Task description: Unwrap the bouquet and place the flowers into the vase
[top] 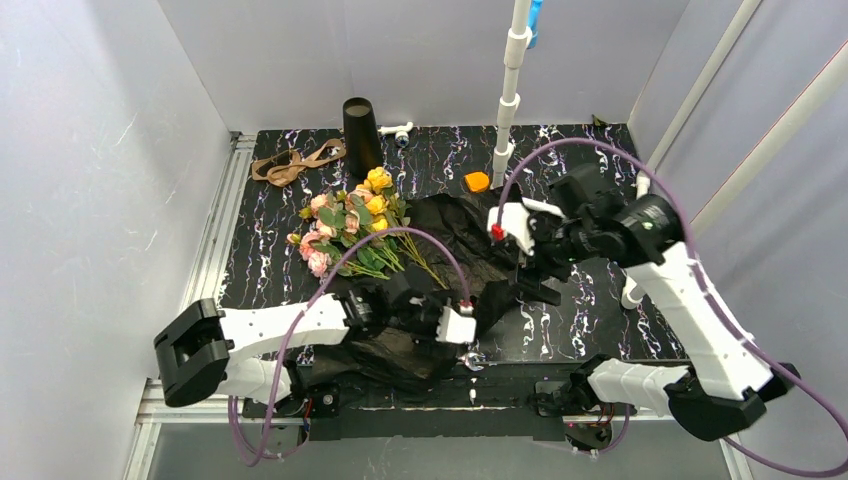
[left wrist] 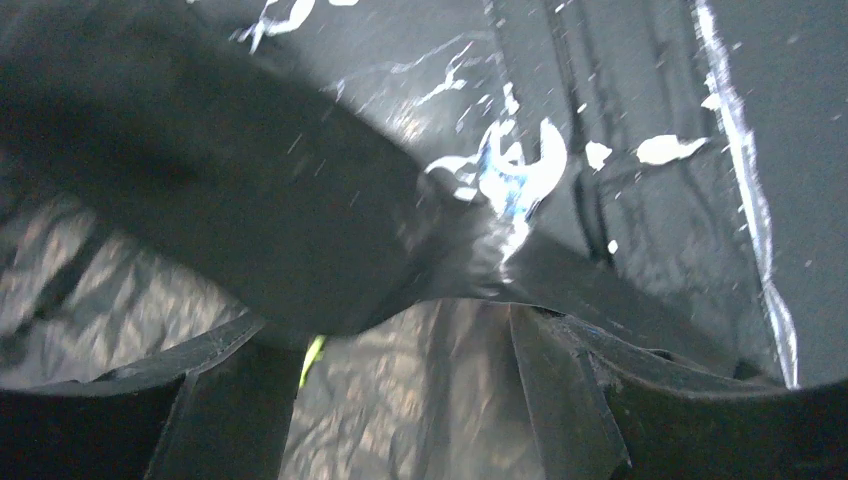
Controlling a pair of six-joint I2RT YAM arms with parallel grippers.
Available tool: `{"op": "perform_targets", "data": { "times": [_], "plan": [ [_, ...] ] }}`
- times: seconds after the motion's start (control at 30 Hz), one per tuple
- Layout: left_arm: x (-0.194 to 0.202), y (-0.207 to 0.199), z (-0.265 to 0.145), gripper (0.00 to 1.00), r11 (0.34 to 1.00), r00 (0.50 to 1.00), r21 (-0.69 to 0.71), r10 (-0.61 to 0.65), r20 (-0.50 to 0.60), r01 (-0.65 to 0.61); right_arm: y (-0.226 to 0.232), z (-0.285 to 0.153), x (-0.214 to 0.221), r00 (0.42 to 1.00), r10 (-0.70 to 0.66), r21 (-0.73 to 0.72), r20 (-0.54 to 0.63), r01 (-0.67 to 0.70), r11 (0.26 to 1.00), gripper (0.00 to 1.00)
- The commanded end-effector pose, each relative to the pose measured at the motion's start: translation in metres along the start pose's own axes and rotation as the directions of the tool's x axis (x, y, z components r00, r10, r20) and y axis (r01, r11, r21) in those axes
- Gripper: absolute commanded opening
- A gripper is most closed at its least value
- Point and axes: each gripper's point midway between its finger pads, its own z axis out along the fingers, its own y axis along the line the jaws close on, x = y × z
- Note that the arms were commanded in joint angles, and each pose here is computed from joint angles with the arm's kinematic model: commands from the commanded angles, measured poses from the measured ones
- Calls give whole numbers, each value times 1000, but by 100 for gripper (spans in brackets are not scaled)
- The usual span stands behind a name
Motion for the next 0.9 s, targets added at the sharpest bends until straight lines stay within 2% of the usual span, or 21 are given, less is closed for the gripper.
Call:
{"op": "perform_targets", "data": {
  "times": [0.0, 0.17, 0.3, 0.43, 0.5, 0.67, 0.73, 0.8, 0.87],
  "plan": [
    [-29, -16, 30, 70, 995, 993, -10, 97, 67, -97, -14, -49, -31, 983, 85, 214, 161, -119, 970, 98],
    [-38, -47, 62, 70, 974, 975, 84, 202, 92, -210, -50, -72, -51, 922, 238, 376, 306, -347, 859, 98],
    [-45, -63, 79, 70, 937, 942, 128, 308, 134, -325, -77, -66, -51, 898, 293, 423, 328, -416, 805, 98],
    [-45, -70, 89, 71, 891, 901, 156, 403, 161, -426, -84, -29, -58, 892, 321, 337, 318, -422, 842, 97],
    [-43, -67, 89, 71, 882, 891, 145, 428, 151, -448, -83, -3, -53, 897, 345, 279, 275, -418, 864, 96],
    [-68, -44, 54, 75, 941, 935, 37, 329, 135, -337, -97, 46, -29, 938, 328, 250, 117, -347, 904, 94],
    [-73, -40, 26, 76, 966, 962, 67, 237, 137, -248, -109, 60, -23, 950, 300, 275, 91, -313, 909, 93],
    [-65, -37, -4, 76, 983, 983, 102, 142, 113, -154, -119, 80, -16, 959, 279, 277, 53, -283, 919, 91],
    [-50, -36, -33, 76, 988, 988, 82, 126, 86, -133, -126, 99, -5, 964, 265, 268, 2, -256, 929, 89]
  ]
}}
